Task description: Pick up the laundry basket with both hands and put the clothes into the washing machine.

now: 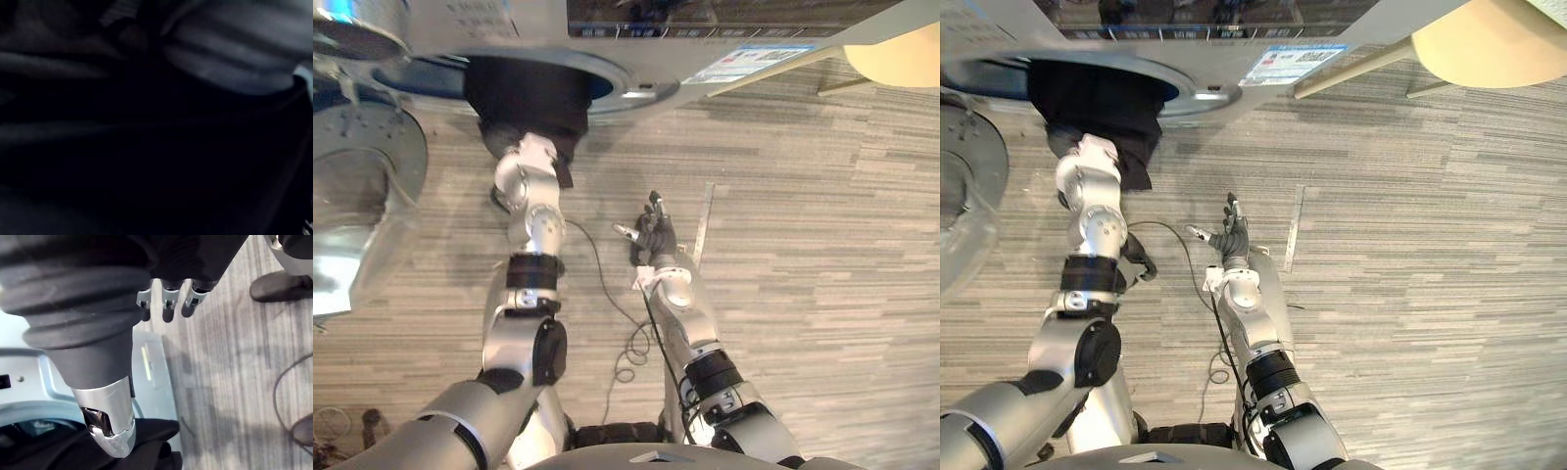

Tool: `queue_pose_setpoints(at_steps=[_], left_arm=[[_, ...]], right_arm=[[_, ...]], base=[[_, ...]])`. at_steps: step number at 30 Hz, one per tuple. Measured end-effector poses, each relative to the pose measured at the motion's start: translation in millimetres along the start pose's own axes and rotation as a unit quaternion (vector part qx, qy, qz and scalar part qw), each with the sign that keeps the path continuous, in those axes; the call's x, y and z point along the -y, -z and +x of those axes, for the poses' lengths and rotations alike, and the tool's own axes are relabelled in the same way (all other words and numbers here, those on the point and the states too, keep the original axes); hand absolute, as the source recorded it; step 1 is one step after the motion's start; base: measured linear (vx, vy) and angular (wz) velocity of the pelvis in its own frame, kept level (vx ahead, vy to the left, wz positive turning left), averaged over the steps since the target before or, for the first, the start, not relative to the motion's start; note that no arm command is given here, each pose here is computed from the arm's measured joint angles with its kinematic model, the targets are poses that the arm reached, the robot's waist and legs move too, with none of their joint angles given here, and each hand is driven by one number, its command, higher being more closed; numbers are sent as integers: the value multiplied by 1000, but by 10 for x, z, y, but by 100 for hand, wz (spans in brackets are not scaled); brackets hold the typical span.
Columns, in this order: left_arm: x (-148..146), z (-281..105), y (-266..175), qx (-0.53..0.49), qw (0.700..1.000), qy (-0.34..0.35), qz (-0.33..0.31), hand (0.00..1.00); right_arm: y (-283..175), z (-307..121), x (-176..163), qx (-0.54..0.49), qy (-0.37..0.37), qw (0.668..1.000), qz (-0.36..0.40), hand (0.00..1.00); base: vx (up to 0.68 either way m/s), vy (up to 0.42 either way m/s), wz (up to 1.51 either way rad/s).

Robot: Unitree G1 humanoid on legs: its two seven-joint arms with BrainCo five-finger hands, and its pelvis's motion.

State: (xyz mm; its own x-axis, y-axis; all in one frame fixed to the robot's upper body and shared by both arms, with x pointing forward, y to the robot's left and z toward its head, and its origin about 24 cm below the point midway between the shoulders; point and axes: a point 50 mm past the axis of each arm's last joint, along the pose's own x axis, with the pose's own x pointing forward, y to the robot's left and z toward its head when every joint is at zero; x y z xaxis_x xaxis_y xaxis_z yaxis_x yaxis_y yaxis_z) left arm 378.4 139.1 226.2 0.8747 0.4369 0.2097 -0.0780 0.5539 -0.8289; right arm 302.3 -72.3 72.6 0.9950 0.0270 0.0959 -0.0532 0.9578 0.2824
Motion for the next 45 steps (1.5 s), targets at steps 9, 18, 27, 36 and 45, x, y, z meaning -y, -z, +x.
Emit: queue_pose_setpoints(at_steps=[9,18,27,36,45], left_arm=[[274,306,-778,113,993,25,6,100],[1799,-17,-1850,284,935,207,45,100],[2126,-43,-1908,386,824,213,356,0],[2079,-126,-1082,456,442,271,723,0],[1885,-61,-852,428,392,285,763,0]], right_arm=[[55,-184,113,-1,-7,999,47,0],[-52,-189,90,22,-36,996,80,0],[-282,-169,478,83,11,987,141,0],[-243,-363,1017,89,94,982,139,0],[-164,-482,1095,74,86,985,131,0]], base=[[-110,-75,-2],[-81,17,-9],[-17,27,-3],[-51,27,-6],[-37,6,-3]])
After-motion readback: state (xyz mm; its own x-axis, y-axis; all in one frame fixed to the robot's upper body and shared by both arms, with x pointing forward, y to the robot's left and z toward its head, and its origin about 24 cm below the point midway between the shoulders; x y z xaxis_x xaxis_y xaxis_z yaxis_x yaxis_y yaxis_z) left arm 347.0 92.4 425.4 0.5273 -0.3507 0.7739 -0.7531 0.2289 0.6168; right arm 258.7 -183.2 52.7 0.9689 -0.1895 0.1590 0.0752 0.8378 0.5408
